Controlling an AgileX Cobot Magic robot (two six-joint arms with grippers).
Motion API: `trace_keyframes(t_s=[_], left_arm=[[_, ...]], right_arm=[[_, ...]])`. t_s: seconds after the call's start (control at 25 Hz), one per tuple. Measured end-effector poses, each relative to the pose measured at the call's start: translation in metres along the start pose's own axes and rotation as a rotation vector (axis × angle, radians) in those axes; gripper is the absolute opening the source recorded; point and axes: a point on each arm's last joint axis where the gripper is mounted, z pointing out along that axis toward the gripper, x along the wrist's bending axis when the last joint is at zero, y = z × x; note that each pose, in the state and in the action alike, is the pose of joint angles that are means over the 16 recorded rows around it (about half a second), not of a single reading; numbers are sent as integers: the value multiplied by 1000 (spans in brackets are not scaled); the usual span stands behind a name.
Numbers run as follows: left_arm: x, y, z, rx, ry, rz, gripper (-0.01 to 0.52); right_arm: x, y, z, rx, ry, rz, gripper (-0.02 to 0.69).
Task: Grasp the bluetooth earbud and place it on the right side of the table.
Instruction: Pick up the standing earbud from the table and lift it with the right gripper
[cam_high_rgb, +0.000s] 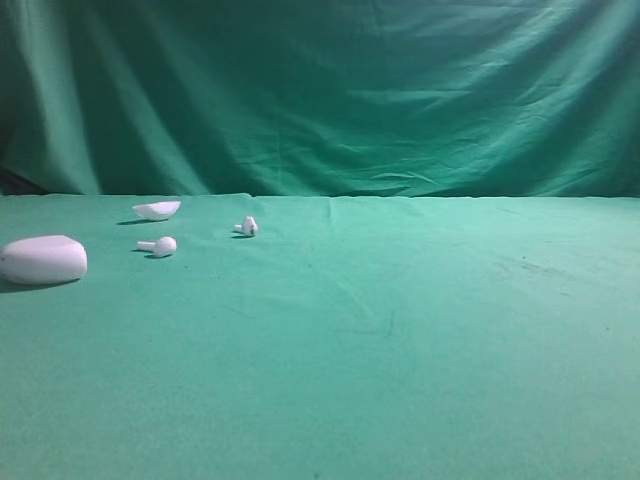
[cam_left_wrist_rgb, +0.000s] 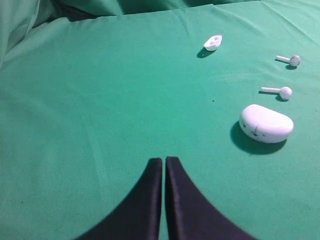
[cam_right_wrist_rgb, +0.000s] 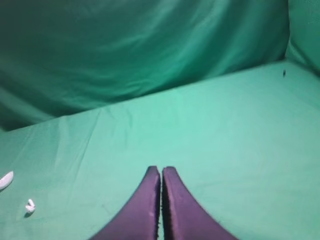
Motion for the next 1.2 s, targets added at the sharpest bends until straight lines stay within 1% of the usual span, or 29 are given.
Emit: trace_keyframes(t_s=[0.12, 0.28, 0.44, 0.6, 0.8, 0.96, 1.08, 1.2], left_arm=[[0, 0, 0, 0, 0, 0, 0], [0, 0, 0, 0, 0, 0, 0], [0, 0, 0, 0, 0, 0, 0], [0, 0, 0, 0, 0, 0, 0], [0, 0, 0, 0, 0, 0, 0], [0, 0, 0, 0, 0, 0, 0], [0, 0, 0, 0, 0, 0, 0], [0, 0, 0, 0, 0, 0, 0]], right_arm=[[7, 14, 21, 129, 4, -9, 0], [21, 30, 54, 316, 39, -47, 0], [42, 44, 94, 523, 104, -127, 0], [72, 51, 139, 731, 196, -251, 0], [117, 41, 198, 940, 296, -391, 0], [155, 22, 240, 1029, 355, -484, 6], [184, 5, 265, 1055, 394, -550, 33], [209, -13, 286, 1062, 428, -603, 88]])
